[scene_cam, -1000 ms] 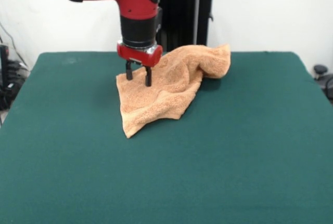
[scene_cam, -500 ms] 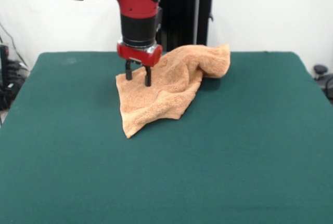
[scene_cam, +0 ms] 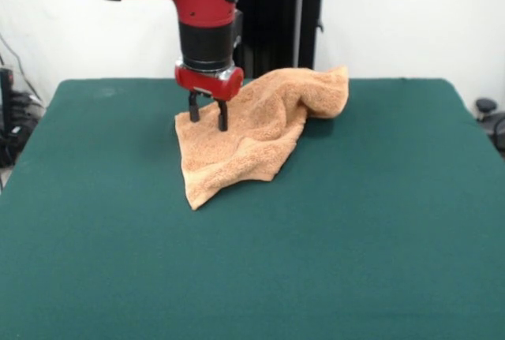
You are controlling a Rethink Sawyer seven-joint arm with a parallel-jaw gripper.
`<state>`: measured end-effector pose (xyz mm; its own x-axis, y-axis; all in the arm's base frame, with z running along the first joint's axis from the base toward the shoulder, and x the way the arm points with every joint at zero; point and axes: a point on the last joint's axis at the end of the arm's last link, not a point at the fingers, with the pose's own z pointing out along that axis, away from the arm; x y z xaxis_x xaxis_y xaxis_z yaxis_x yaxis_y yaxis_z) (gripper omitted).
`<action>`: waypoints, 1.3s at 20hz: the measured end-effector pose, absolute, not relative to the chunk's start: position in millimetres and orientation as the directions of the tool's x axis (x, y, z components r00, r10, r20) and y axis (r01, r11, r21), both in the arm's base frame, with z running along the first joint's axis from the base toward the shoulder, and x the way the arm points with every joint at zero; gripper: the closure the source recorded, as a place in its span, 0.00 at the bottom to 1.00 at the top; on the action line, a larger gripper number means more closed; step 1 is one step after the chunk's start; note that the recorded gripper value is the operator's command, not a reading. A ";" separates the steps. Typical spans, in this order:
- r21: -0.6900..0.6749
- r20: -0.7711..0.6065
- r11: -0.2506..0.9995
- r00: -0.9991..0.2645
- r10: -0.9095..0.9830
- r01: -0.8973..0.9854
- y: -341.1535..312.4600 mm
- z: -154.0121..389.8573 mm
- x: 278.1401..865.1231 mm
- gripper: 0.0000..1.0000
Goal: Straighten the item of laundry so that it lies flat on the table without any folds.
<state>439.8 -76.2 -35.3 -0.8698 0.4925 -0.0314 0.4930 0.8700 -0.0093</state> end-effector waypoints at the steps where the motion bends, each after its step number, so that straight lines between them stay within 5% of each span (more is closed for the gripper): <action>1: -0.006 -0.033 0.869 -0.869 0.494 0.495 -76.8 -35.2 439.5 0.00; 26: 0.092 -0.026 0.823 -0.825 0.565 0.561 -98.9 -34.2 433.6 0.00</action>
